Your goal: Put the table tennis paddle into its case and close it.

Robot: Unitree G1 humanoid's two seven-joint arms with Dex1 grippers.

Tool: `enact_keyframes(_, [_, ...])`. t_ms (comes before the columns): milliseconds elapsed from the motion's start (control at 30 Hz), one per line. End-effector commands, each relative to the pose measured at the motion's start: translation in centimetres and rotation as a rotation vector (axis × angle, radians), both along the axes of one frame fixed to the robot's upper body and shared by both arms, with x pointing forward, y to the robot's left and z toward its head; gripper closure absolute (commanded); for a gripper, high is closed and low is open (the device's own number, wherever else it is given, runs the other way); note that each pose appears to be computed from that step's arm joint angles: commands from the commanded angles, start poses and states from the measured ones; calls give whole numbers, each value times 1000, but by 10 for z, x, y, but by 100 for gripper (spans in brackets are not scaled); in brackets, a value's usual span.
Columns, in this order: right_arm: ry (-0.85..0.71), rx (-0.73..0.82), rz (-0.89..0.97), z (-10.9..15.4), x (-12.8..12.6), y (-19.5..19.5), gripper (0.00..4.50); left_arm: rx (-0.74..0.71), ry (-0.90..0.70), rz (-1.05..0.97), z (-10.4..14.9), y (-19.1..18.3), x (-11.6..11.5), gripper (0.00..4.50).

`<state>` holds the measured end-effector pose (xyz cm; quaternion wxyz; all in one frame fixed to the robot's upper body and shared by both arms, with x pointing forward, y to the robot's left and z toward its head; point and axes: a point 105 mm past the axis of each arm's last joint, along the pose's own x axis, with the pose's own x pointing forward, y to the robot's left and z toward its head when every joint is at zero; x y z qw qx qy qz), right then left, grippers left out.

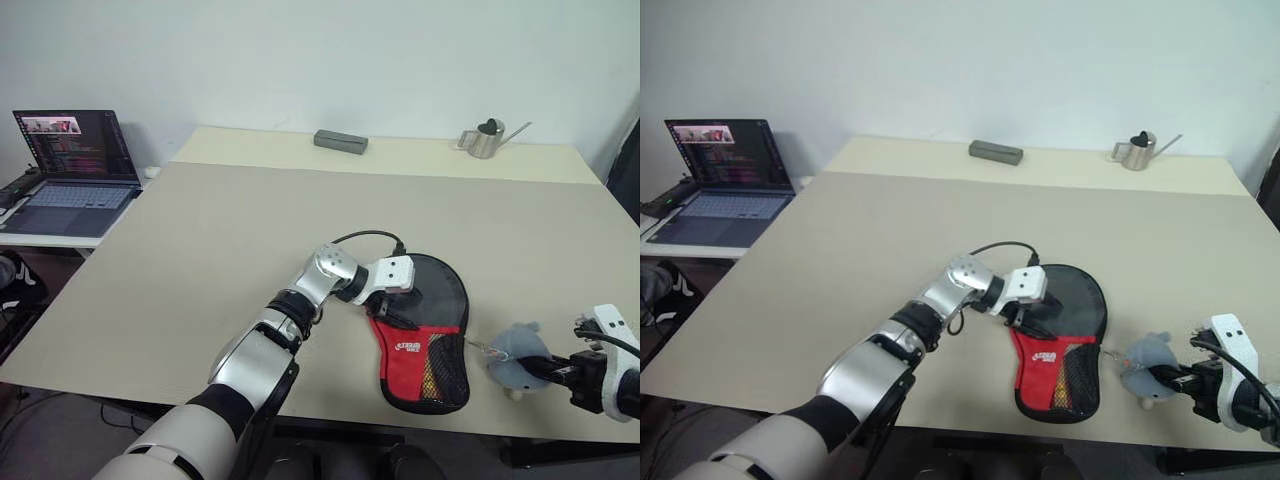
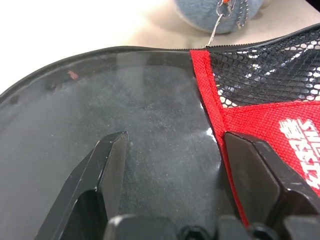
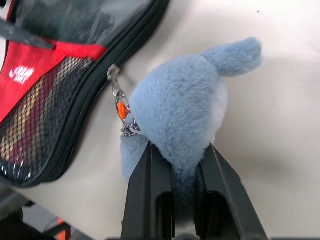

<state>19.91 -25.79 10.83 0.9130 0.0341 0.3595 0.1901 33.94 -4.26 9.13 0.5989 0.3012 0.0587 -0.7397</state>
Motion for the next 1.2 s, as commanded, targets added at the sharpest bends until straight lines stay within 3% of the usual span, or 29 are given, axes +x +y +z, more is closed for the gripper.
enact_keyframes(33, [-15,-33,60,6,-5,3,445,102,3,-3,-23,6,-4,118])
enact_keyframes(633, [54,-71,362,8,-40,29,446,108,16,-9,-30,5,-9,118])
enact_keyframes(1200, [113,-4,567,12,-76,46,446,108,15,-11,-31,3,-10,118])
